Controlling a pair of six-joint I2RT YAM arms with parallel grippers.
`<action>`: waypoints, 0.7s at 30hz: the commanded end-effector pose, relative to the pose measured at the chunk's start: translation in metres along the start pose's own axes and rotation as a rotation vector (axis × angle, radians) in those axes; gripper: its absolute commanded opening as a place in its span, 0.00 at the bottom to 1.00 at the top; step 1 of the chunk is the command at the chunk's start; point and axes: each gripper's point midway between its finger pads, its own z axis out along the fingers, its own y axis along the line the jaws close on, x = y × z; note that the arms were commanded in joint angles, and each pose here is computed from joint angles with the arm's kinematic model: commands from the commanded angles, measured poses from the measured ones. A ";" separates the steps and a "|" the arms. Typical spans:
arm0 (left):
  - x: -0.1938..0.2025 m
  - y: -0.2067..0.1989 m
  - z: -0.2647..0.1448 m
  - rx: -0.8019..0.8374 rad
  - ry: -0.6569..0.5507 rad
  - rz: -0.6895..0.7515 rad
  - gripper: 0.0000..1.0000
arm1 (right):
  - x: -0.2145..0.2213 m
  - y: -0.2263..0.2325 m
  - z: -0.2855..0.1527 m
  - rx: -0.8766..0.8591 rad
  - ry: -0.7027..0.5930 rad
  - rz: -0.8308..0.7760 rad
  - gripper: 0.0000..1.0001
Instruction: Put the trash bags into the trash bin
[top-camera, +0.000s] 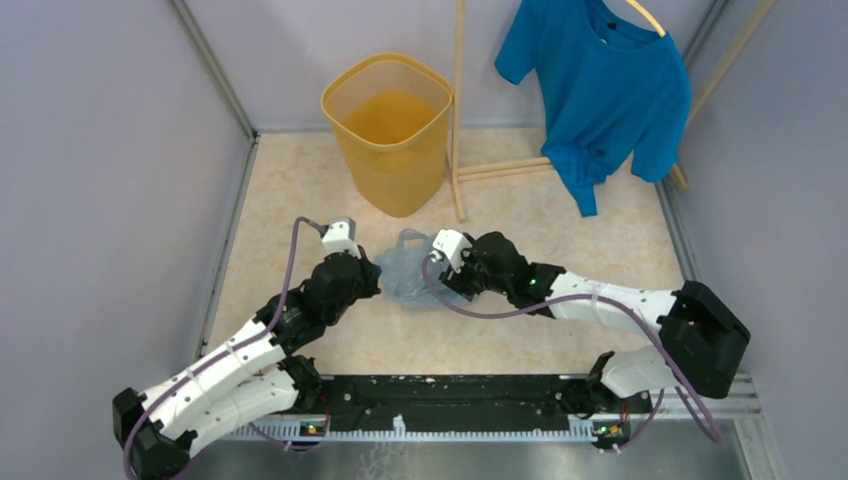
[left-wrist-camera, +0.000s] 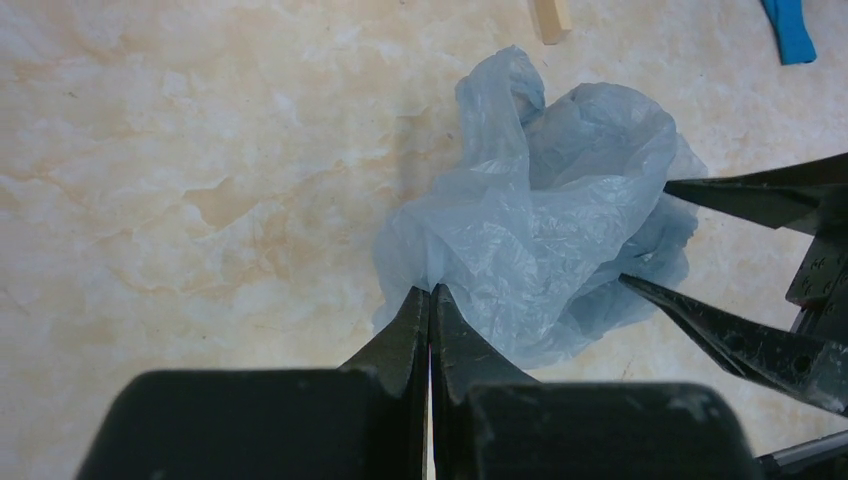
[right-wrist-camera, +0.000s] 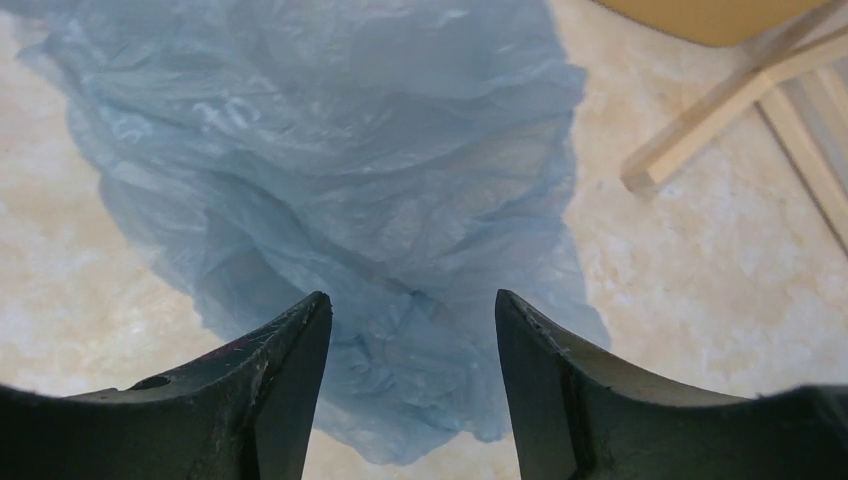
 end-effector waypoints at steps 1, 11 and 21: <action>-0.030 -0.005 -0.001 -0.014 -0.095 0.004 0.00 | 0.001 0.028 0.008 -0.141 -0.045 -0.006 0.61; -0.029 0.005 0.003 -0.090 -0.090 -0.047 0.00 | 0.010 0.035 0.006 -0.125 -0.023 0.069 0.29; -0.041 0.038 -0.012 -0.277 -0.160 -0.179 0.00 | -0.048 0.029 -0.060 -0.085 -0.278 0.376 0.00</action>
